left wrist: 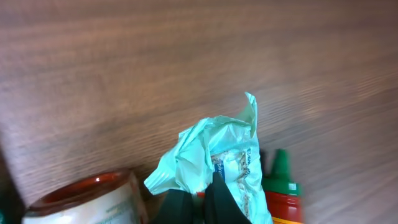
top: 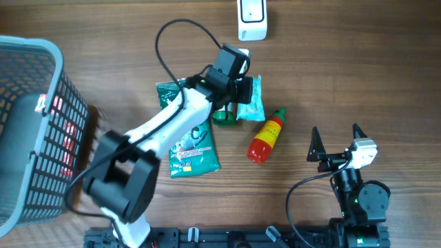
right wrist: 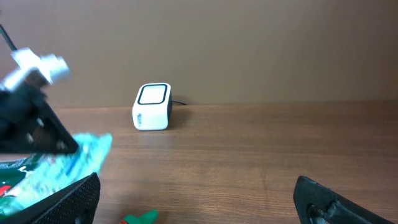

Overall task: Scan the item barcode
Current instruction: 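Carry the mint wipes pack out and place it right of the jar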

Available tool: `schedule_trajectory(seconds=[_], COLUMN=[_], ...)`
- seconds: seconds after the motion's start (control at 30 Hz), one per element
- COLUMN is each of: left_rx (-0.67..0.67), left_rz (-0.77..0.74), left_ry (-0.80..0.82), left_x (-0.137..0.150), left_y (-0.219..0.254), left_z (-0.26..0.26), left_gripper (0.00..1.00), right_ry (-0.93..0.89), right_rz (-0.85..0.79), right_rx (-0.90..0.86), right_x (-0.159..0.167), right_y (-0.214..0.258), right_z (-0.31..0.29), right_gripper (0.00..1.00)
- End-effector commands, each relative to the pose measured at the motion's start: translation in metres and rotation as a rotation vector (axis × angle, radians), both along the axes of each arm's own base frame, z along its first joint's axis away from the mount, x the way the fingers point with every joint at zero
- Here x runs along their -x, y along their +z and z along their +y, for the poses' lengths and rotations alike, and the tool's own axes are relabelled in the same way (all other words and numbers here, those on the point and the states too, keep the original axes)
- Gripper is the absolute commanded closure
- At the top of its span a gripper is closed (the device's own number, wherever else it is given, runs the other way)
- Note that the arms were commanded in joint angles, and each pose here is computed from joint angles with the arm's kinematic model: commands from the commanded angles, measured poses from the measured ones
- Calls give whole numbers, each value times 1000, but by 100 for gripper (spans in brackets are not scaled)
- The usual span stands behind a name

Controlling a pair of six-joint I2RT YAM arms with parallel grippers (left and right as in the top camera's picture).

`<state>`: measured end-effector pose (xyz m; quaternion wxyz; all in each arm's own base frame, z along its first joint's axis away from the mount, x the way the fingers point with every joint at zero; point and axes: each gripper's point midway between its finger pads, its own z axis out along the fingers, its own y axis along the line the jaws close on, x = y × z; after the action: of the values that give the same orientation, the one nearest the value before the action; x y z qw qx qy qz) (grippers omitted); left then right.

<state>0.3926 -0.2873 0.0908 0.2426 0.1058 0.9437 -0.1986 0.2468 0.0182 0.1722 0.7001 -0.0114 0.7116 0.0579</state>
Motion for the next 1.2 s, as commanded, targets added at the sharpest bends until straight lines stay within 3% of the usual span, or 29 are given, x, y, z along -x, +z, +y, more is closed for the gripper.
schedule_trajectory(seconds=[0.0, 0.07, 0.23, 0.43, 0.57, 0.6, 0.63, 0.73, 0.97, 1.17], left_rx=[-27, -28, -23, 91, 187, 199, 200, 184, 109, 6], left_rz=[7, 9, 18, -106, -264, -303, -341, -448, -630, -659], left_ry=[-9, -8, -11, -34, -37, -25, -3, 85, 313, 436], left_x=[-1, -1, 3, 9, 22, 25, 26, 28, 35, 33], left_y=[-11, -11, -5, 73, 155, 172, 187, 222, 275, 275], left_z=[2, 2, 3, -1, 9, 15, 22, 46, 106, 136], left_gripper=[89, 82, 81, 76, 52, 35, 24, 0, 0, 0], right_ry=[-12, -12, -12, -13, -12, -13, -13, -13, -13, -13], right_rz=[-3, -3, -3, -3, -3, -3, -3, -3, -3, -3], right_rx=[10, 10, 10, 10, 11, 10, 10, 11, 10, 10], right_x=[0, 0, 0, 0, 0, 0, 0, 0, 0, 0], right_y=[0, 0, 0, 0, 0, 0, 0, 0, 0, 0], right_z=[-2, -2, -2, -2, -2, -2, -2, -2, -2, -2], right_gripper=[0, 0, 0, 1, 0, 0, 0, 0, 0, 0])
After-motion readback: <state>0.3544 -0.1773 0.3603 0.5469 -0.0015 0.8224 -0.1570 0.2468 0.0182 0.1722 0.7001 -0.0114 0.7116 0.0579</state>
